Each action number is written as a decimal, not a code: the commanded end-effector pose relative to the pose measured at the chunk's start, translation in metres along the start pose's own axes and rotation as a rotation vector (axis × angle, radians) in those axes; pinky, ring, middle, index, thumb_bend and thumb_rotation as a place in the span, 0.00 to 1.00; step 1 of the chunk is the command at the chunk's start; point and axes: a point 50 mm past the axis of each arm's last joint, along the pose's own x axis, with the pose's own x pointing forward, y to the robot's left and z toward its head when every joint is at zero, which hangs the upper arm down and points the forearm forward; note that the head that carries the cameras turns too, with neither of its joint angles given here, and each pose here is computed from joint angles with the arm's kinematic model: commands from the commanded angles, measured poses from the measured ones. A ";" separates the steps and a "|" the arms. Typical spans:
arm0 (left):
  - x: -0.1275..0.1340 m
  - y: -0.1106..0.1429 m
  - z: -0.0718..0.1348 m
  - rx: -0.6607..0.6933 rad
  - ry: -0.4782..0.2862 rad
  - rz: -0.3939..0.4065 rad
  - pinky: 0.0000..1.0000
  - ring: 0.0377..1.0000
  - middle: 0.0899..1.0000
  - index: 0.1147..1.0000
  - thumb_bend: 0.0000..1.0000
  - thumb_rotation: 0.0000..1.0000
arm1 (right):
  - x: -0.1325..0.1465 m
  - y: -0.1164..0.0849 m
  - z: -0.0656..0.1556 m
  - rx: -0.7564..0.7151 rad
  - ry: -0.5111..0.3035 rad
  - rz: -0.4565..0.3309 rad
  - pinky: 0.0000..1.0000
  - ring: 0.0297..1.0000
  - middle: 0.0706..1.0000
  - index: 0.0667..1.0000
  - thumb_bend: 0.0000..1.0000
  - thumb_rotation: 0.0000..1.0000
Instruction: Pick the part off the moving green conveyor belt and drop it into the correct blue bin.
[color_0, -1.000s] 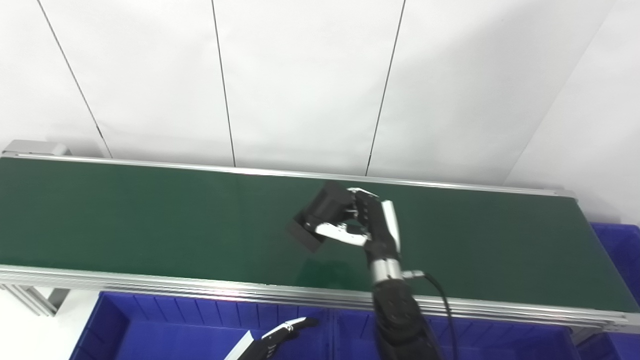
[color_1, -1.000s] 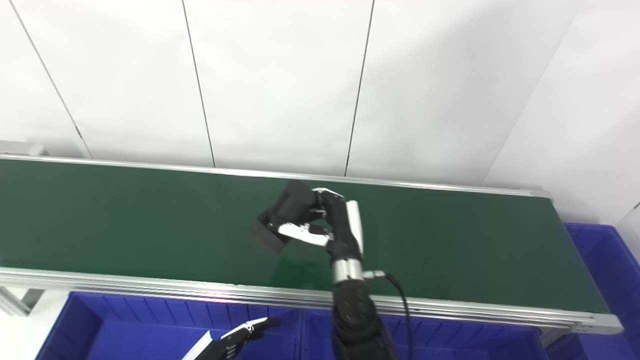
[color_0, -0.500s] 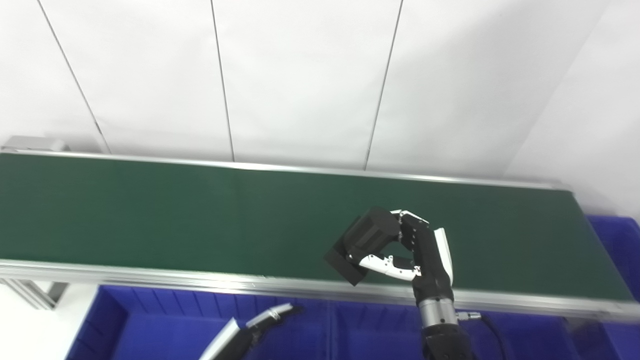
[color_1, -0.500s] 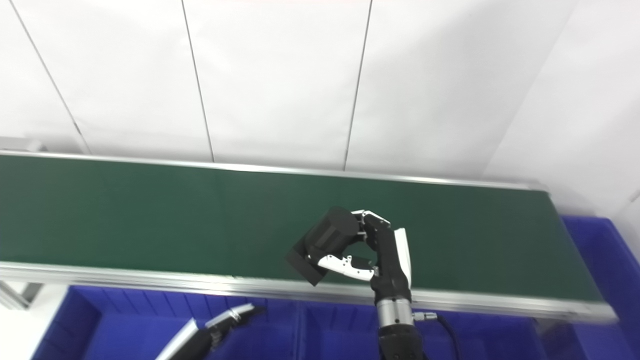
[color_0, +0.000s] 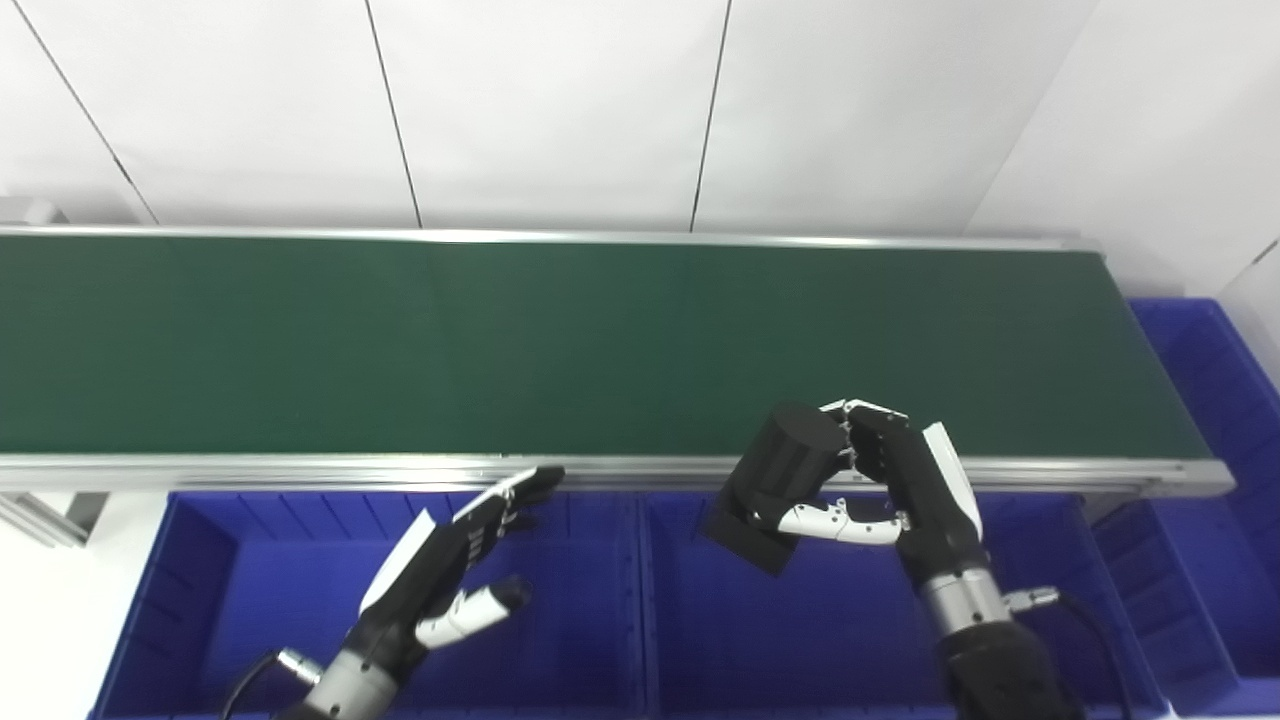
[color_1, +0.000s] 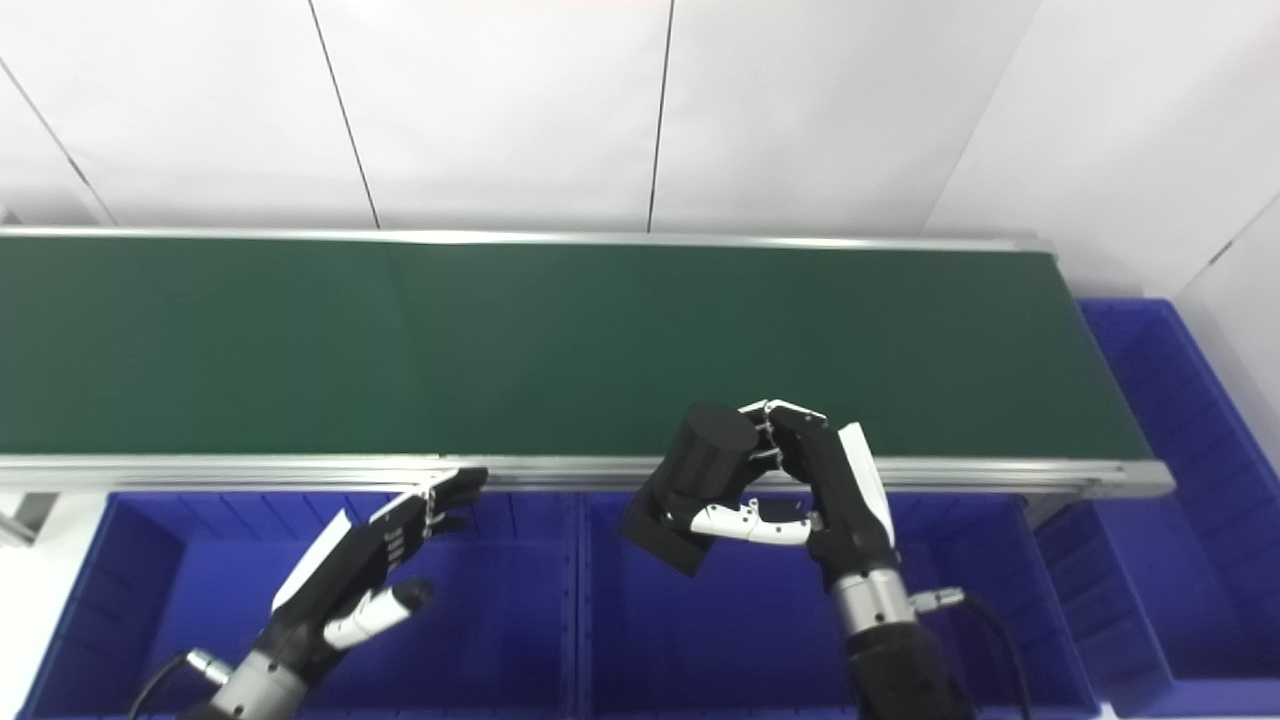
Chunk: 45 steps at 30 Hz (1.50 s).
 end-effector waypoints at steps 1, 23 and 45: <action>0.004 0.002 0.013 0.013 -0.036 0.028 0.84 0.90 0.91 0.86 0.76 0.82 | -0.004 -0.007 0.010 -0.053 -0.019 0.007 0.25 0.35 0.41 0.48 0.51 0.00; 0.003 -0.003 0.021 0.006 -0.025 0.047 0.86 0.91 0.91 0.86 0.77 0.82 | 0.005 0.012 -0.025 -0.599 0.160 0.166 0.52 0.58 0.62 0.47 0.51 0.09; -0.004 0.000 0.011 0.015 -0.008 0.043 0.85 0.91 0.90 0.87 0.79 0.80 | -0.032 0.040 -0.005 -0.196 -0.031 0.012 0.80 0.95 1.00 1.00 0.86 0.51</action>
